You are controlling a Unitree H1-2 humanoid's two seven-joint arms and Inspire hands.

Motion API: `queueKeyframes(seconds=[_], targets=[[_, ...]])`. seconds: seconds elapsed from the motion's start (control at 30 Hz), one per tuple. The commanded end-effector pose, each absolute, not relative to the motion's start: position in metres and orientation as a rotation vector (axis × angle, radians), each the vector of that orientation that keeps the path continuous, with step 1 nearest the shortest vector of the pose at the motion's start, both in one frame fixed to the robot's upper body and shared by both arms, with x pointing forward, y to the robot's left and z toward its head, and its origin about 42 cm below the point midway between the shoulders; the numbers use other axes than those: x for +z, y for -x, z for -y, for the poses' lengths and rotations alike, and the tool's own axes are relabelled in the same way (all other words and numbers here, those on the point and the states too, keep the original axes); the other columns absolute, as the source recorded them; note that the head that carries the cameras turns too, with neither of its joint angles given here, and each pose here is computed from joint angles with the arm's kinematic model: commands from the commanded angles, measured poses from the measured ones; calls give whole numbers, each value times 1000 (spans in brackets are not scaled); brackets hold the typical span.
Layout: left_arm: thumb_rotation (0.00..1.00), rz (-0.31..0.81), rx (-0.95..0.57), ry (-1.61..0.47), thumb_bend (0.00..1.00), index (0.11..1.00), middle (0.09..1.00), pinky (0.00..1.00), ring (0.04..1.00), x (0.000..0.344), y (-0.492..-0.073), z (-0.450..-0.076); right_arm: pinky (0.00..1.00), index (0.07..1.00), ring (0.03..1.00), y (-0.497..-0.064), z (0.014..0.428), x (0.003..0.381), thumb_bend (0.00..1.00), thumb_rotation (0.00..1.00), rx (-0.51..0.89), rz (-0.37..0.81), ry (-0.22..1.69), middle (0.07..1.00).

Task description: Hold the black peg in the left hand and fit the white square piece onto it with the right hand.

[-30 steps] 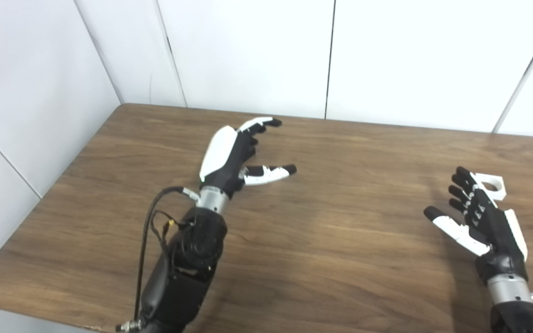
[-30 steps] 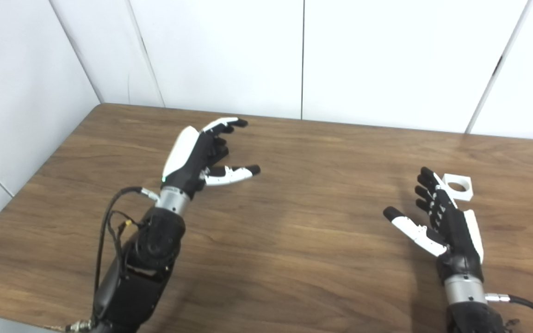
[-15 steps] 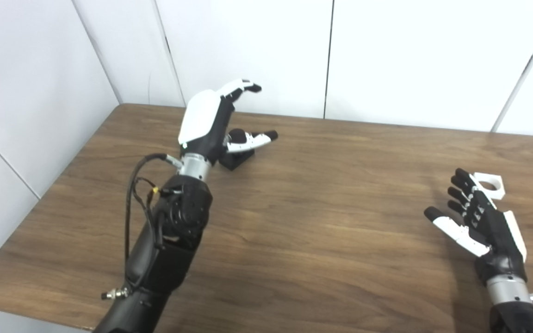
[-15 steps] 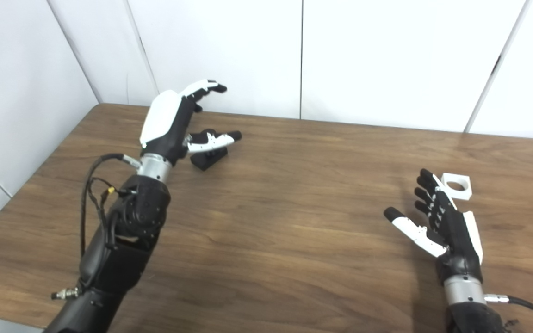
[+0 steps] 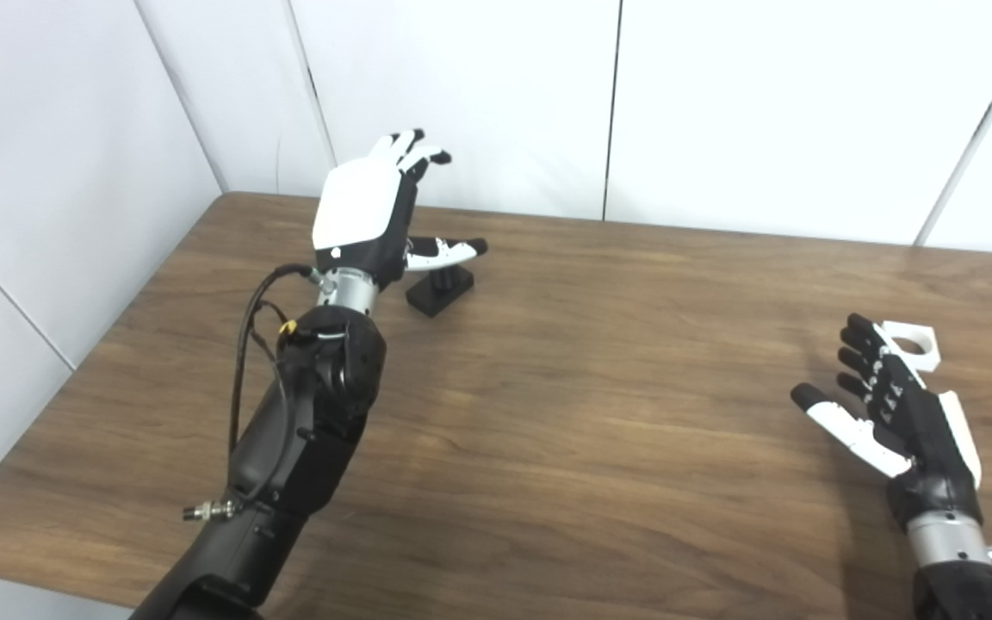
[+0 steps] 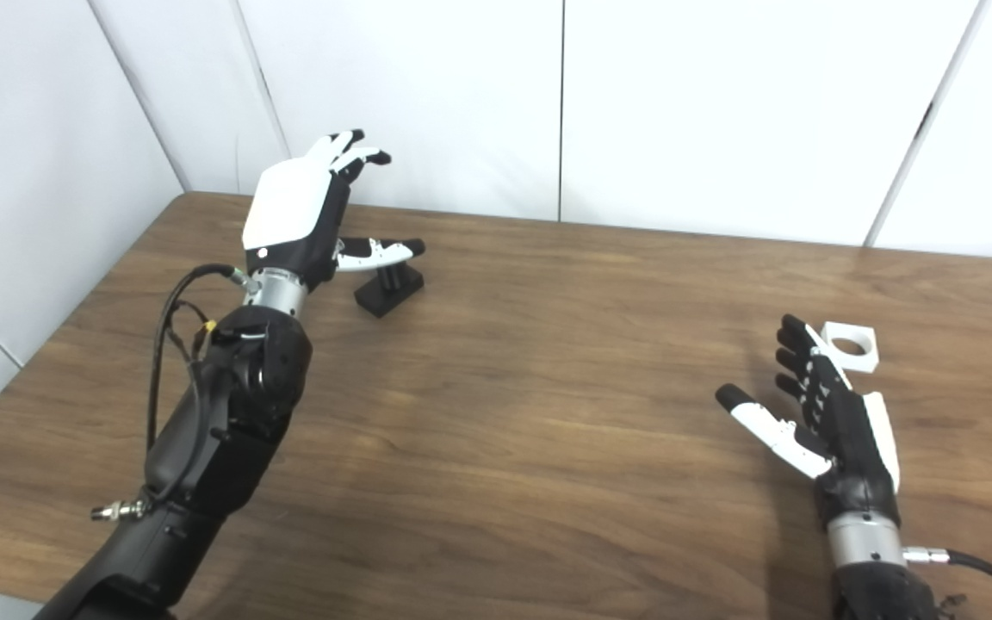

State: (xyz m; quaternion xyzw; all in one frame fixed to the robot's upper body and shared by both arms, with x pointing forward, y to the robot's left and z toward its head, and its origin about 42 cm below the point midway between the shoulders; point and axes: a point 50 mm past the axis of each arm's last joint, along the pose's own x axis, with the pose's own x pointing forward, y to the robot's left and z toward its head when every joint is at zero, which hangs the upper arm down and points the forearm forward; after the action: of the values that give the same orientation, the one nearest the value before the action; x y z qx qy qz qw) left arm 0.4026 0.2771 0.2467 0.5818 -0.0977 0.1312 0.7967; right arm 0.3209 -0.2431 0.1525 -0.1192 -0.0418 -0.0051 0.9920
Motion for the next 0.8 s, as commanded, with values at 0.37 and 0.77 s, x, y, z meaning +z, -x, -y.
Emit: queueKeyframes(seconds=[0.37, 0.77], targets=[[518, 49, 293, -1365, 846, 775, 962, 900, 970, 292, -439, -297, 882, 914, 918, -328, 236, 178, 756, 421, -1, 193, 227, 918], [512, -64, 179, -1460, 894, 724, 943, 827, 949, 283, -458, -302, 886, 910, 917, -328, 235, 176, 759, 422, -3, 186, 226, 914]])
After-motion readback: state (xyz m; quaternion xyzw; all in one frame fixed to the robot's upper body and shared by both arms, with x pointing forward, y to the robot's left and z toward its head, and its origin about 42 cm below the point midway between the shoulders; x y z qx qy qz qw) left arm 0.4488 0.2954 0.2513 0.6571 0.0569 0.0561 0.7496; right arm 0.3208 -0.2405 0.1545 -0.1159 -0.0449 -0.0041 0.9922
